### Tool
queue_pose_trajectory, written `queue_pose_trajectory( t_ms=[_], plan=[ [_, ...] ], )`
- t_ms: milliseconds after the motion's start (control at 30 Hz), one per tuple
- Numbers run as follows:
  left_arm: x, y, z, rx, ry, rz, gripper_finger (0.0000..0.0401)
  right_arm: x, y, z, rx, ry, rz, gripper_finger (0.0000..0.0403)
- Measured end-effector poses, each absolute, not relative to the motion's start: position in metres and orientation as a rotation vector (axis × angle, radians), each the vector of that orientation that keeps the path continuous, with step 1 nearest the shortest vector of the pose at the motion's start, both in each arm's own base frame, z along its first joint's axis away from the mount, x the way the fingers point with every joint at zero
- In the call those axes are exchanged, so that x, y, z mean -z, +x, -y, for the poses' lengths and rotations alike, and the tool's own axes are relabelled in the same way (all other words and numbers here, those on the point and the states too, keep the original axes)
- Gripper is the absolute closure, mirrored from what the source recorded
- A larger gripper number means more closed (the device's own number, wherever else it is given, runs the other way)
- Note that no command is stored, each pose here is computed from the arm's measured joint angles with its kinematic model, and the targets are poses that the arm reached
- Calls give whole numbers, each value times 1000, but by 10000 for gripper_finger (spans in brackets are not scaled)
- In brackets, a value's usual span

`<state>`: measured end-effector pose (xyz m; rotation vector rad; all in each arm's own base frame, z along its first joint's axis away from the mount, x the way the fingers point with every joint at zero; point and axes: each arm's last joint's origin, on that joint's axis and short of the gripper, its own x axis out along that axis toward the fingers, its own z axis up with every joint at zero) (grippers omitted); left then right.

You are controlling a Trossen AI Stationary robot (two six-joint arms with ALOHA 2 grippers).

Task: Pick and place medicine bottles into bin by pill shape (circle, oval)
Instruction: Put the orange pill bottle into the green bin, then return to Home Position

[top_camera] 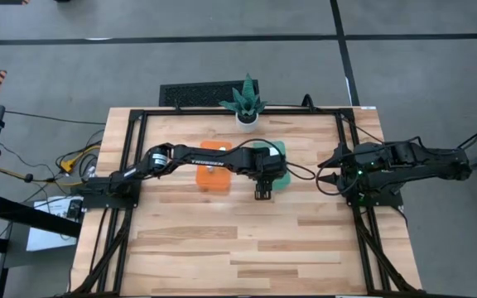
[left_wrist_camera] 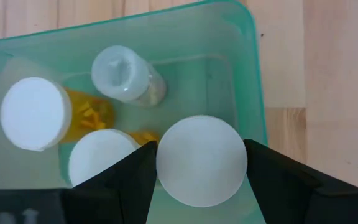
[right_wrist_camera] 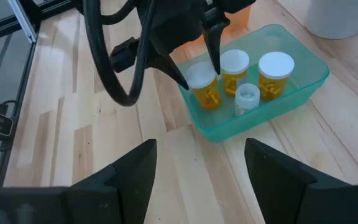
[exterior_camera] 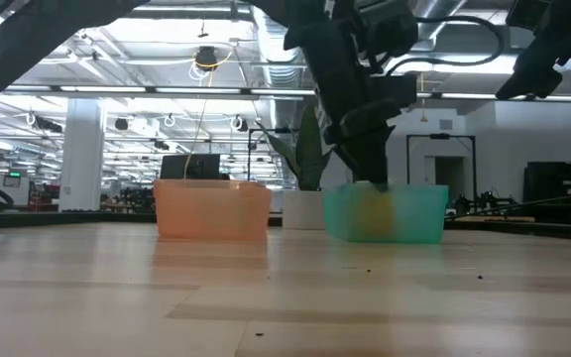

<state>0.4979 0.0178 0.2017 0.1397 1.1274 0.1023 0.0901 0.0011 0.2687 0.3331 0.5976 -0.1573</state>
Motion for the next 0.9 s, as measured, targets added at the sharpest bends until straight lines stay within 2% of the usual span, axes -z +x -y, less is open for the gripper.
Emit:
queue_pose_trajectory(
  t_ms=[567, 767, 900],
  plan=[
    [-204, 498, -17, -96, 147, -1127, 135, -269, 90, -1, 153, 321, -598, 148],
    [-221, 502, -18, -107, 163, -1082, 133, -269, 90, -1, 152, 317, -598, 148],
    [-248, 502, -18, -123, 156, -1043, 133, -269, 90, -1, 152, 316, -598, 148]
  ],
)
